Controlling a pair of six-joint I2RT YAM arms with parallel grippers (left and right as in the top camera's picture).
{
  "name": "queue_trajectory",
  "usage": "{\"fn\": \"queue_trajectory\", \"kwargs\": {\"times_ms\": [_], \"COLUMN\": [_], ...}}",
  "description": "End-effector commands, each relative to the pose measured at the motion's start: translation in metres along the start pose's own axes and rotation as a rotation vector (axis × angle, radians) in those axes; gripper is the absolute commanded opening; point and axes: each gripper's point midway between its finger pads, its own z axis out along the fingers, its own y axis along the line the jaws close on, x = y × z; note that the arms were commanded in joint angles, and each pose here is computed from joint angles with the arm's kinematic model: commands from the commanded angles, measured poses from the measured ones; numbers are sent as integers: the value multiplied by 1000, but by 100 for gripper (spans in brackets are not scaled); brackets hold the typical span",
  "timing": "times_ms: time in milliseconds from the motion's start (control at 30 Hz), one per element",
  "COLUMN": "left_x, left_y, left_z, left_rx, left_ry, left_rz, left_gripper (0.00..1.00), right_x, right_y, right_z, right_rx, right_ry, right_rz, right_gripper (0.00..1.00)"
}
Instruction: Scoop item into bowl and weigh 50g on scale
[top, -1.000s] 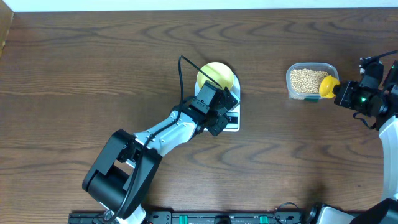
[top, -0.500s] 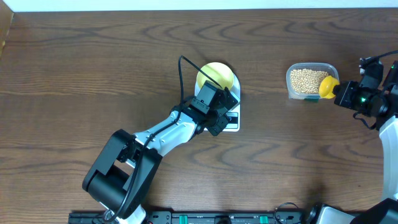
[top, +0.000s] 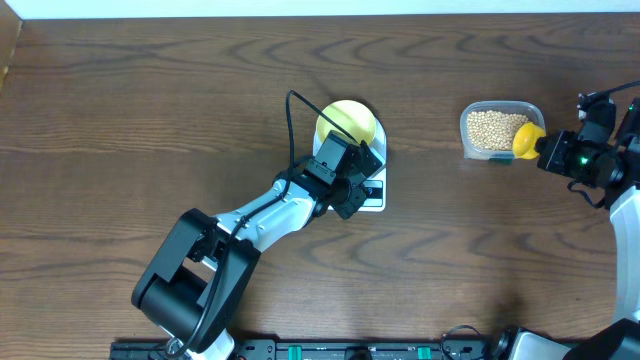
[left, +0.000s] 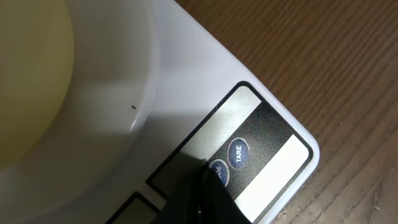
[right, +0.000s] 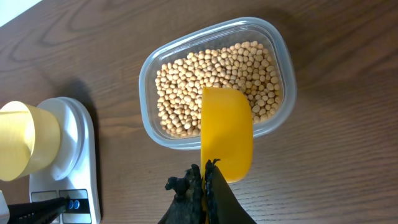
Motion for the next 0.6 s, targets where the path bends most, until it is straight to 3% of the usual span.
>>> {"fn": "queue_trajectory", "kwargs": {"times_ms": [0, 567], "left_x": [57, 55], "left_y": [7, 16], "left_z": [21, 20], "left_rx": [-37, -76], "left_ry": [159, 154], "left_rz": [-11, 18], "left_gripper": [7, 7], "right_x": [-3, -1], "right_y": [1, 1], "right_z": [0, 0], "right_rx": [2, 2], "right_ry": [-4, 4], "right_rz": [-18, -14], "right_gripper": [1, 1]}}
